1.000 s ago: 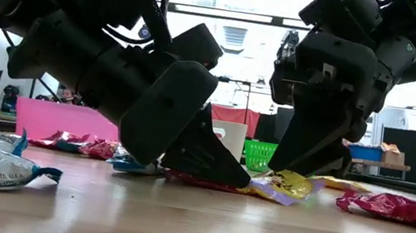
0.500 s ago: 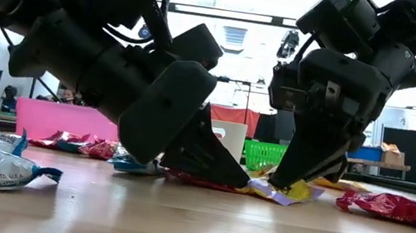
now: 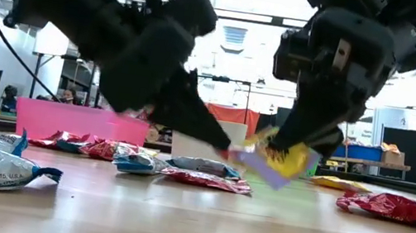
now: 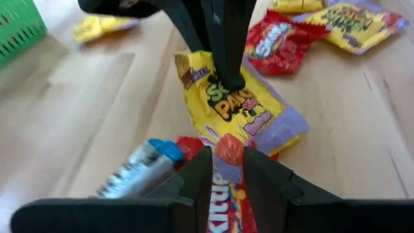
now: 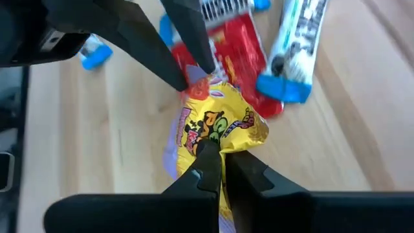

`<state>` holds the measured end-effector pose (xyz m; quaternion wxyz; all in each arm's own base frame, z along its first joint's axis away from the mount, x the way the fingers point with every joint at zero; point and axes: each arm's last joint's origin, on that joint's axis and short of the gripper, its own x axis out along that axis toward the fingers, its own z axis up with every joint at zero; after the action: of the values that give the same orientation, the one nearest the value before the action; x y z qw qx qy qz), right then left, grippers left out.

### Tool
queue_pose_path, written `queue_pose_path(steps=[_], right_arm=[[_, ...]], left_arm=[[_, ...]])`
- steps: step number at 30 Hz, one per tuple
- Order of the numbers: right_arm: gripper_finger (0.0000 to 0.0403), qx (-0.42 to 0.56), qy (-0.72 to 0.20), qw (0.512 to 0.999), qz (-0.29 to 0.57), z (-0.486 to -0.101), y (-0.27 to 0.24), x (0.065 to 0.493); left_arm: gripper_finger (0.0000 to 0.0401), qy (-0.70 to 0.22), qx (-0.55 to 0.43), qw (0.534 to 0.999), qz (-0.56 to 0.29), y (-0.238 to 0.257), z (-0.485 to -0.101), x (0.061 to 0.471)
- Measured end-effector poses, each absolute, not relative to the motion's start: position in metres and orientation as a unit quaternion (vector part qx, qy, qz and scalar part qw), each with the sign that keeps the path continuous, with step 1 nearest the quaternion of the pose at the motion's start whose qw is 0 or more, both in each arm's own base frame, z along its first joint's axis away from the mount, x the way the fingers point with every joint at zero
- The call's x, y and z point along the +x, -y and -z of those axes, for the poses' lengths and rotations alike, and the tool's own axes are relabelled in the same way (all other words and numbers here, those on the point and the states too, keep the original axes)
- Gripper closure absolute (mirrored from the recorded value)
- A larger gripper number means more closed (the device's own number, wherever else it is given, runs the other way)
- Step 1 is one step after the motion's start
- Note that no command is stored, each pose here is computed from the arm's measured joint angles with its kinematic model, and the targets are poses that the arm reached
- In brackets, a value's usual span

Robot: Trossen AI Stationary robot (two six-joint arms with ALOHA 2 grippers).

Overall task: Sort candy
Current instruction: Put the yellow candy into the white bin

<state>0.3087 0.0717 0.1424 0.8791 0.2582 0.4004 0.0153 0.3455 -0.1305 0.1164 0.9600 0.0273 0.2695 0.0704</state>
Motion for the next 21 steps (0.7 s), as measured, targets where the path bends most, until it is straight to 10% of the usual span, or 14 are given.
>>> queue_pose_path(steps=[21], right_arm=[[0.0394, 0.232, -0.222, 0.94, 0.118, -0.22, 0.007, 0.308]], left_arm=[[0.0329, -0.184, 0.031, 0.977, -0.104, 0.088, -0.219, 0.247]])
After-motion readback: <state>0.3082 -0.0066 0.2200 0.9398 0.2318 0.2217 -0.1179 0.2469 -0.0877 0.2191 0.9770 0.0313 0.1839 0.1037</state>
